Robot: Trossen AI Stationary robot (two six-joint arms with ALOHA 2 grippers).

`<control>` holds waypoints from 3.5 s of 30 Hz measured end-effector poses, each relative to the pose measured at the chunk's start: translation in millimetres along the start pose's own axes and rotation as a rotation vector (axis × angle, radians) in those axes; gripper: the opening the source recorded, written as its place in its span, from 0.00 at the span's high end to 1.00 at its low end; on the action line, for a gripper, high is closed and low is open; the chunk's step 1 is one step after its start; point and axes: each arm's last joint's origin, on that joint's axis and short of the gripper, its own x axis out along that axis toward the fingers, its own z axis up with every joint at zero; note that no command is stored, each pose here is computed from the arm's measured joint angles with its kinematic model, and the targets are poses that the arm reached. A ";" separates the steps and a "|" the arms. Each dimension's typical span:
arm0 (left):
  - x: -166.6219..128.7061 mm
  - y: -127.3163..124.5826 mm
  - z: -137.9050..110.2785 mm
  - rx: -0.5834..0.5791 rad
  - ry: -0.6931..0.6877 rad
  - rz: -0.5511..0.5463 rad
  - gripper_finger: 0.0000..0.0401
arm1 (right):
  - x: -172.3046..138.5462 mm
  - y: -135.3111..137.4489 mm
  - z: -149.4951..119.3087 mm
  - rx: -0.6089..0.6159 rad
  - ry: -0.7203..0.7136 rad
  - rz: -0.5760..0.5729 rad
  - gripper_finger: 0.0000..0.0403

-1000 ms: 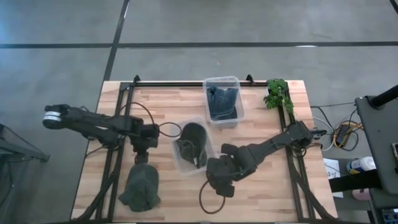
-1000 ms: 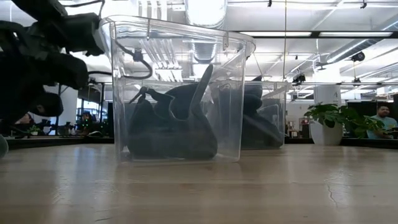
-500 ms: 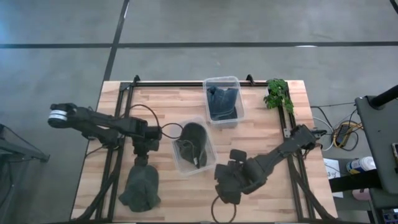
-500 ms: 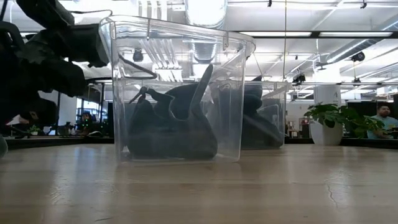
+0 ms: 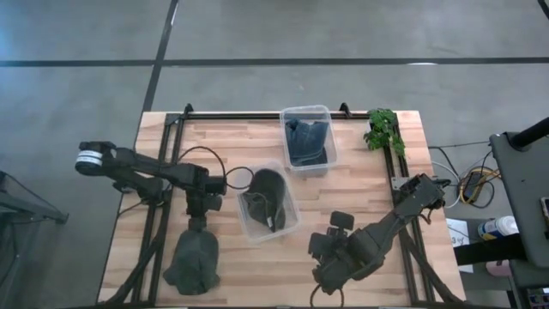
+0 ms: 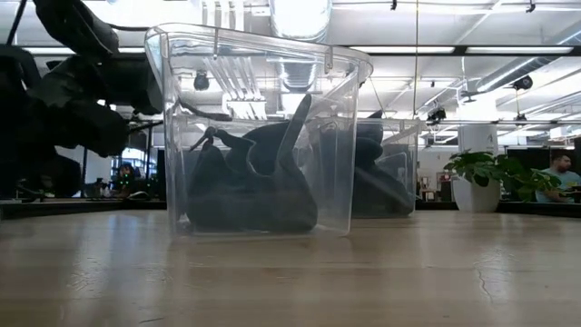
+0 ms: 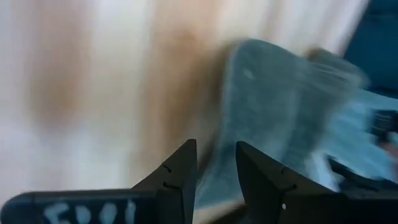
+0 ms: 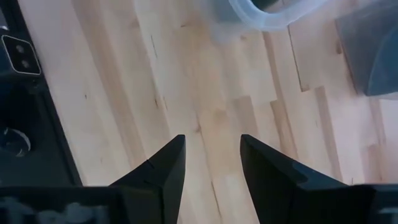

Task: Pick & Place hat
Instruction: Put the black cap into the left transparent bin

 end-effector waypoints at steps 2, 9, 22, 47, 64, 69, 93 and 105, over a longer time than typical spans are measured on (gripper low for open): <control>2.5 -1.7 -0.6 -0.031 0.041 -0.094 0.74 | -1.7 -2.5 -2.7 0.002 0.001 -0.001 0.64; 8.4 -9.8 -7.7 -0.034 0.126 -0.230 0.74 | -3.5 -9.8 -13.0 -0.003 0.010 -0.015 0.63; 12.1 -19.8 -13.7 0.005 0.156 -0.221 0.74 | 2.6 -19.9 -21.0 -0.021 -0.034 -0.085 0.64; 10.0 -25.3 -18.7 0.098 -0.074 0.058 0.74 | 0.1 -25.2 -14.2 -0.027 -0.098 -0.122 0.65; 25.1 -21.9 -26.3 0.052 0.019 -0.162 0.74 | -0.2 -25.3 -14.6 -0.025 -0.092 -0.118 0.66; 25.3 -19.1 -24.4 0.053 -0.040 -0.070 0.74 | 0.3 -26.4 -13.2 -0.020 -0.091 -0.120 0.65; 40.7 -33.0 -33.6 0.136 0.003 -0.074 0.74 | 0.5 -29.0 -11.2 -0.039 -0.091 -0.128 0.67; 46.1 -38.1 -36.3 0.169 0.045 -0.177 0.74 | 0.9 -29.7 -10.3 -0.045 -0.089 -0.129 0.67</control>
